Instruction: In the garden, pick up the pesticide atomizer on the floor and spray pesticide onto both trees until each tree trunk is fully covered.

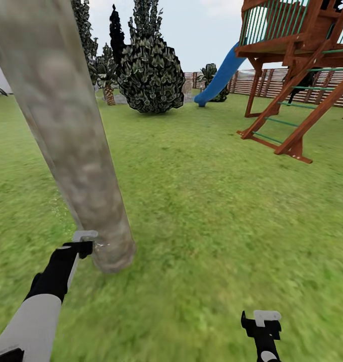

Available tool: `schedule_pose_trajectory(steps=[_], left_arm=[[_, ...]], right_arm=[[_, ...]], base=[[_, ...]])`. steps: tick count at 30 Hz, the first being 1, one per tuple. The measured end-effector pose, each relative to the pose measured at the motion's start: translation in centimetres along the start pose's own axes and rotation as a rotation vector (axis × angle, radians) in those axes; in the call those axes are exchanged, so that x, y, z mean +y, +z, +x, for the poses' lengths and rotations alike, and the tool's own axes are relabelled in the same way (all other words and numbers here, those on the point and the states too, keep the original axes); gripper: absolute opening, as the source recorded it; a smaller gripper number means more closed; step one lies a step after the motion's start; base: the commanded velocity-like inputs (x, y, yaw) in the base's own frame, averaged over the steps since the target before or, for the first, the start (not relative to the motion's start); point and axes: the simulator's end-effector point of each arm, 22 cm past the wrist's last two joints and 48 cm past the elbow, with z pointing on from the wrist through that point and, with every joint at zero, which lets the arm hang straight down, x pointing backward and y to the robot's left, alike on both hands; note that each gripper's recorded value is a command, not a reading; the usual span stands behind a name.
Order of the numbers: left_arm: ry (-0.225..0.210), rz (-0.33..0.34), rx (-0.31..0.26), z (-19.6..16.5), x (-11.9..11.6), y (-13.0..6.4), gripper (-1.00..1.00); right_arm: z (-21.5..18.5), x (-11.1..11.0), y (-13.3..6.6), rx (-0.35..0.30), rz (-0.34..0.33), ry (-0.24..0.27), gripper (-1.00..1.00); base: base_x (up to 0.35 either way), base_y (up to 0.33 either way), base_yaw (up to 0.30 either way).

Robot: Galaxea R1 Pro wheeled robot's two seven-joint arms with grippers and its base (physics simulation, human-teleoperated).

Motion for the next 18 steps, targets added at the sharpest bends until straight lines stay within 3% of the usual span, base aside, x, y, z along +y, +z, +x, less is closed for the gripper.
schedule_pose_trajectory(steps=[2,7,10,13,16,18], left_arm=[[0.007,-0.006,-0.032,-0.6,0.4,0.0,-1.0],[0.01,0.009,-0.038,-0.8,-0.4,-0.1,-1.0],[0.084,0.041,-0.055,-1.7,-3.0,-0.3,-1.0],[0.091,0.044,-0.057,-2.1,-3.2,-0.3,-1.0],[0.082,0.025,-0.035,-3.1,-1.7,-0.2,-1.0],[0.095,0.007,-0.03,-3.3,1.5,-0.1,-1.0]], right_arm=[[0.0,0.0,0.0,0.001,0.0,0.0,1.0],[0.0,0.0,0.0,0.0,0.0,0.0,1.0],[0.0,0.0,0.0,0.0,0.0,0.0,1.0],[0.0,0.0,0.0,-0.001,0.0,0.0,1.0],[0.0,0.0,0.0,0.0,0.0,0.0,1.0],[0.0,0.0,0.0,-0.001,0.0,-0.001,1.0]], base=[[-0.229,0.0,0.0],[-0.264,0.0,0.0],[-0.024,0.0,0.0],[-0.002,0.0,0.0],[0.0,0.0,0.0],[0.0,0.0,0.0]])
